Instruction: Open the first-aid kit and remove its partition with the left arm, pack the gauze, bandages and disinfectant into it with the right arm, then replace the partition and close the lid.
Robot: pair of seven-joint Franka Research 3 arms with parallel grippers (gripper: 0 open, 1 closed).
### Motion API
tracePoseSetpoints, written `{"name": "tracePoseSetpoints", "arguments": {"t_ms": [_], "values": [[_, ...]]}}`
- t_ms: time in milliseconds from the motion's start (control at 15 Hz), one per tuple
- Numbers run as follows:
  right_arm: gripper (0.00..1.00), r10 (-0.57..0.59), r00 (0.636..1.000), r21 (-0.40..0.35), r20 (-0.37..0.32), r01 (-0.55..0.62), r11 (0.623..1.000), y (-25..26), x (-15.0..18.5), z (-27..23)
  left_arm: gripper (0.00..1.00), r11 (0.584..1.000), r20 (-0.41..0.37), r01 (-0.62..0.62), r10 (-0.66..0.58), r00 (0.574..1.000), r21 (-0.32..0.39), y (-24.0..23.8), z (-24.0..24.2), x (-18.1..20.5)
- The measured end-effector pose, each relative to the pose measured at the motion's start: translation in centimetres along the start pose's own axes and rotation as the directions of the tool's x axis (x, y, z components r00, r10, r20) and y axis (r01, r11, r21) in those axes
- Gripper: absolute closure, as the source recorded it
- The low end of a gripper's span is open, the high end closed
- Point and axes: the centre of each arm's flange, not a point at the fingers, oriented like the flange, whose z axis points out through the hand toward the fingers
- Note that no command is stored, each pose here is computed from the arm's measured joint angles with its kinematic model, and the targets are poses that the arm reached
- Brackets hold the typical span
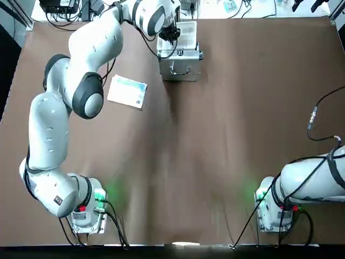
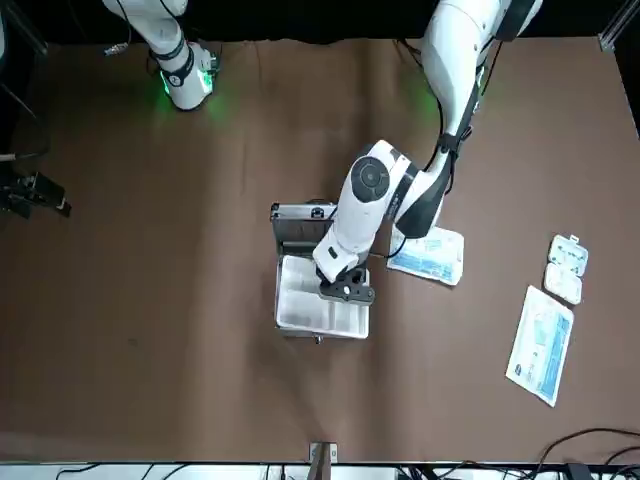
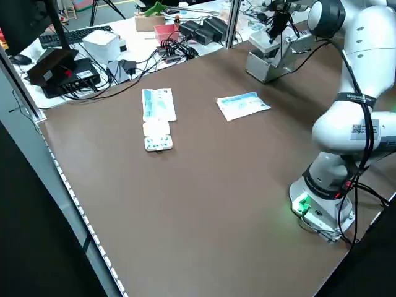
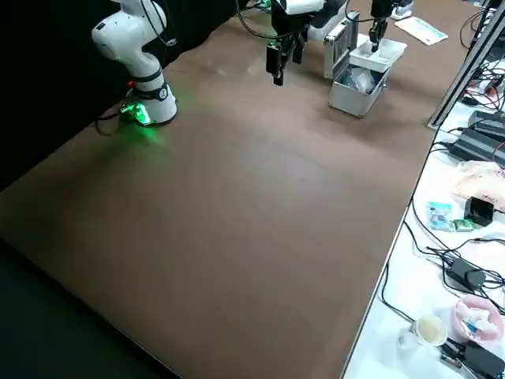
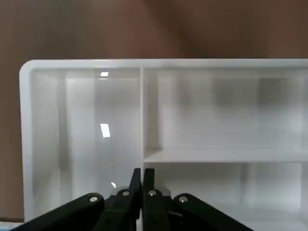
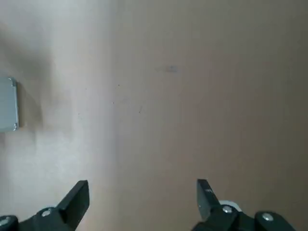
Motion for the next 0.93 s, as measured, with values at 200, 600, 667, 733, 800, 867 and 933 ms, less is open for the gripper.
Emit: {"name": "tracePoseSetpoints", "arguments": {"t_ms": [200,600,667,733,800,867,933], "values": [[0.01,0.0,1.0,0.0,0.0,0.0,1.0,0.0,0.0,0.0,0.97,1.0,-0.001,0.018,-0.018,1.0,-0.001,0.0,-0.1,0.0],[0.01,-0.001,1.0,0.001,0.001,0.001,1.0,0.0,0.0,0.0,0.97,0.998,0.01,0.058,-0.058,0.998,0.002,0.8,1.3,-0.5],[0.01,-0.001,1.0,0.001,0.001,0.001,1.0,0.0,0.0,0.0,0.97,0.998,0.013,0.059,-0.059,0.998,0.003,1.1,1.7,-0.7],[0.01,-0.001,1.0,0.001,0.001,0.001,1.0,0.0,0.0,0.0,0.97,0.998,0.015,0.06,-0.06,0.998,0.003,1.2,1.9,-0.8],[0.01,-0.001,1.0,0.001,0.001,0.001,1.0,0.0,0.0,0.0,0.97,0.998,0.015,0.06,-0.06,0.998,0.003,1.2,2.1,-0.8],[0.01,-0.001,1.0,0.001,0.001,0.001,1.0,0.0,0.0,0.0,0.97,0.998,0.017,0.062,-0.062,0.998,0.007,1.1,2.4,-0.8],[0.01,-0.001,1.0,0.001,0.001,0.001,1.0,0.0,0.0,0.1,0.97,0.998,0.019,0.062,-0.062,0.998,0.009,1.0,2.6,-0.8]]}}
